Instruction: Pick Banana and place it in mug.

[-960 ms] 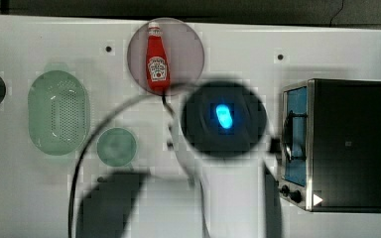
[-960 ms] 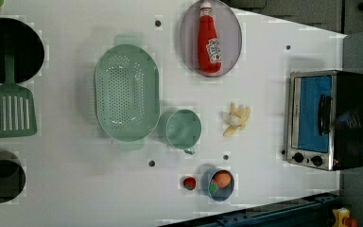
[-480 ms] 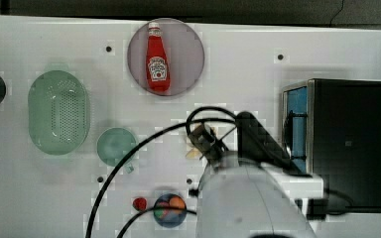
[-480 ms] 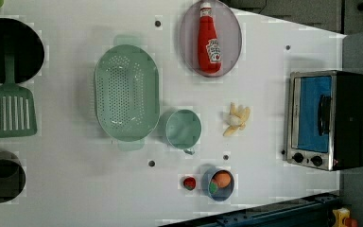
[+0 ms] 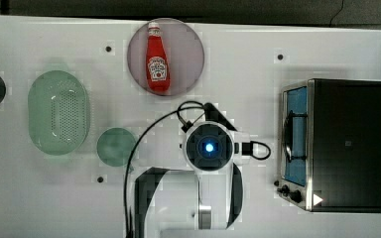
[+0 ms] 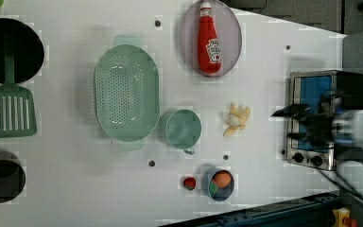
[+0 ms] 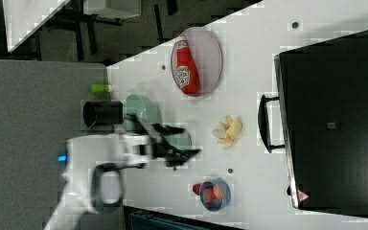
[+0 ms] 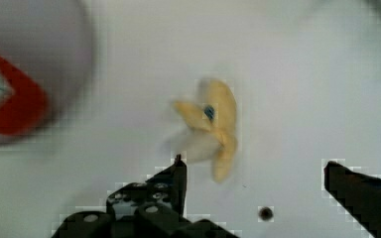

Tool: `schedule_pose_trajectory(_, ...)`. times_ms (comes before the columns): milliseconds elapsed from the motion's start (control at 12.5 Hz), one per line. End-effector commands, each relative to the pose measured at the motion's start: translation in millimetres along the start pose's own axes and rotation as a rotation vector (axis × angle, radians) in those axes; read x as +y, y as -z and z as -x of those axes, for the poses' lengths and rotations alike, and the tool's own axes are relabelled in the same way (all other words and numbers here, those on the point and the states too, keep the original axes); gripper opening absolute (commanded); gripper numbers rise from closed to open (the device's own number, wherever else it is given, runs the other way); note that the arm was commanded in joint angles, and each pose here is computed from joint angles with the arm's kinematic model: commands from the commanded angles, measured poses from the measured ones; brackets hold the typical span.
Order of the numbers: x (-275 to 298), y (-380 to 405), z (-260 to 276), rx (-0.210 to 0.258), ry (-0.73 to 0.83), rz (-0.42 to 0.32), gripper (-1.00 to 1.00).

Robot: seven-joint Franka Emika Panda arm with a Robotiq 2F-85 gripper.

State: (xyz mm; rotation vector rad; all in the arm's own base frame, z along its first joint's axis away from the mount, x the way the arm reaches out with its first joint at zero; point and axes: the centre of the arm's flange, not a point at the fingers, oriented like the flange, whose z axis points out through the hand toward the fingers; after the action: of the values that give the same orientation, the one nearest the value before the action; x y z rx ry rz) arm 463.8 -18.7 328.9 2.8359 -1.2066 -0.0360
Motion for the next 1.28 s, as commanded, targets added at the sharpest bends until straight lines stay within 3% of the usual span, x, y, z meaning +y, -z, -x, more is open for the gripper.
schedule_pose_trajectory(80, -1, -23, -3, 0.037, -0.055, -0.062, 1.00)
schedule_pose_trajectory(400, -7, -100, -5, -0.012, -0.056, -0.014, 1.00)
schedule_pose_trajectory(640, -13, -135, -5, 0.013, -0.048, -0.040, 1.00)
schedule_pose_trajectory(880, -13, -162, -1, 0.005, -0.043, -0.032, 1.00)
schedule_pose_trajectory(960, -13, -168, 1, 0.001, -0.042, -0.029, 0.92)
schedule_pose_trajectory(1280, -16, -165, -2, 0.016, -0.042, -0.046, -0.04)
